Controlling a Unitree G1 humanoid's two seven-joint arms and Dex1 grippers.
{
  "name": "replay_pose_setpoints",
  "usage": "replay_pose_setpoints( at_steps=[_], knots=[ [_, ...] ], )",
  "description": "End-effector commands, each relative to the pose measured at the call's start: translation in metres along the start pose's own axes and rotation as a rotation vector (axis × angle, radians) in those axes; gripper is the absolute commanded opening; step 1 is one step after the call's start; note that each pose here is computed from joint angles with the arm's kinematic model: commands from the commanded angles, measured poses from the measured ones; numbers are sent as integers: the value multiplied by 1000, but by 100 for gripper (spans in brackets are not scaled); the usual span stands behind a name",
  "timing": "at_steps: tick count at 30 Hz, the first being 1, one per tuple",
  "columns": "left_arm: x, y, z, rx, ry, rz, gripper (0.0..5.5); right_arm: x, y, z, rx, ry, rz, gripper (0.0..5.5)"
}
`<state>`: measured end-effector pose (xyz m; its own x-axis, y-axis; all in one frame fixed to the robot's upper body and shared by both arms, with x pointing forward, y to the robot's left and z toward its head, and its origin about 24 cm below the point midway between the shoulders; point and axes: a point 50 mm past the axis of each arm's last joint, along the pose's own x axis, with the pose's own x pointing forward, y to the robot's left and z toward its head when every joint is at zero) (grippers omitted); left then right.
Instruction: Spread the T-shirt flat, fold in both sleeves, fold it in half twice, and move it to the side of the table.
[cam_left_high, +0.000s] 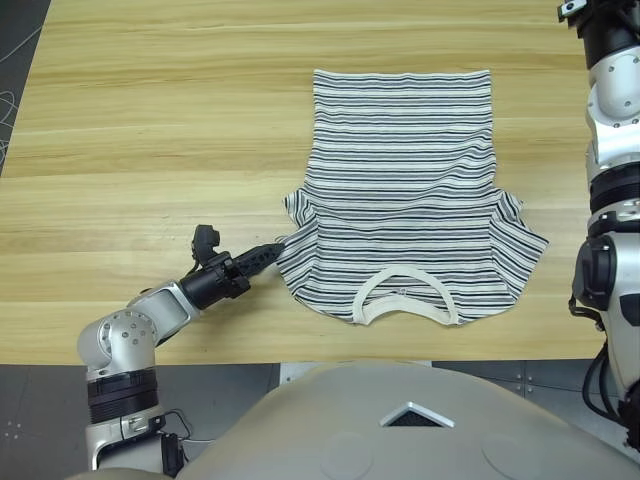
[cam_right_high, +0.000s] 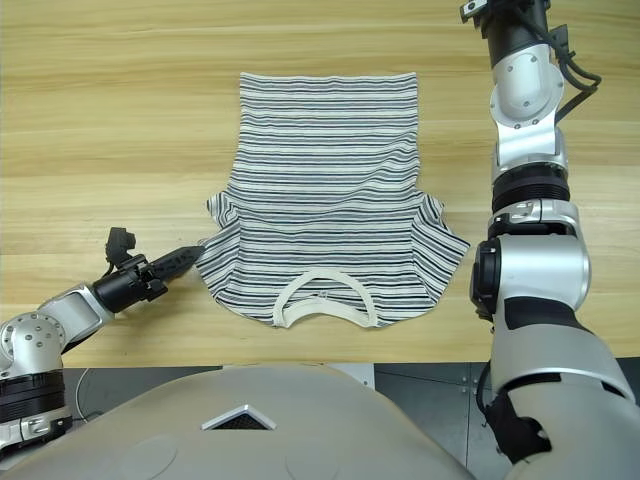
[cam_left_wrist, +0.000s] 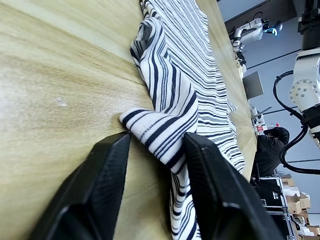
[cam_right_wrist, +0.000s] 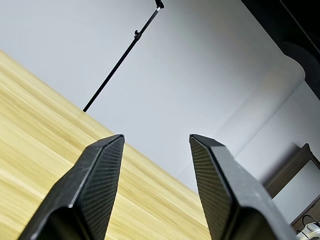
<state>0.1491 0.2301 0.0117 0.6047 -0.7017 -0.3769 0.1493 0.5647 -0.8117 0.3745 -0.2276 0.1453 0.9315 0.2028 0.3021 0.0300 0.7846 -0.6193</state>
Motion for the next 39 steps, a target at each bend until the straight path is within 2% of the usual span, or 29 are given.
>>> replay_pose_setpoints(
  at_steps=[1, 7, 11, 15, 17, 22, 26, 32, 39],
  knots=[
    [3, 0, 2, 26, 6, 17, 132, -1, 3, -1, -11, 1, 17, 240],
    [4, 0, 3, 51, -5, 13, 13, 0, 9, -1, -12, 4, 34, 240],
    [6, -1, 6, 100, -54, 14, 13, -1, 11, -2, -12, 7, 42, 240],
    [2, -19, 13, 199, -172, -104, 13, -1, 12, -2, -14, 7, 46, 240],
    [6, -28, 11, 275, -180, -128, 13, -1, 13, -2, -14, 6, 47, 240],
    [24, -38, -9, 570, -22, -129, 13, 1, 15, 0, -13, 1, 53, 240],
    [38, -24, -8, 828, 119, 31, 13, 2, 16, 1, -12, -3, 60, 240],
    [51, -44, 1, 1047, 117, -10, 13, 2, 21, 1, -6, 0, 76, 240],
    [44, -68, 3, 1180, 165, -111, 13, 4, 26, 2, 0, 2, 87, 240]
  ],
)
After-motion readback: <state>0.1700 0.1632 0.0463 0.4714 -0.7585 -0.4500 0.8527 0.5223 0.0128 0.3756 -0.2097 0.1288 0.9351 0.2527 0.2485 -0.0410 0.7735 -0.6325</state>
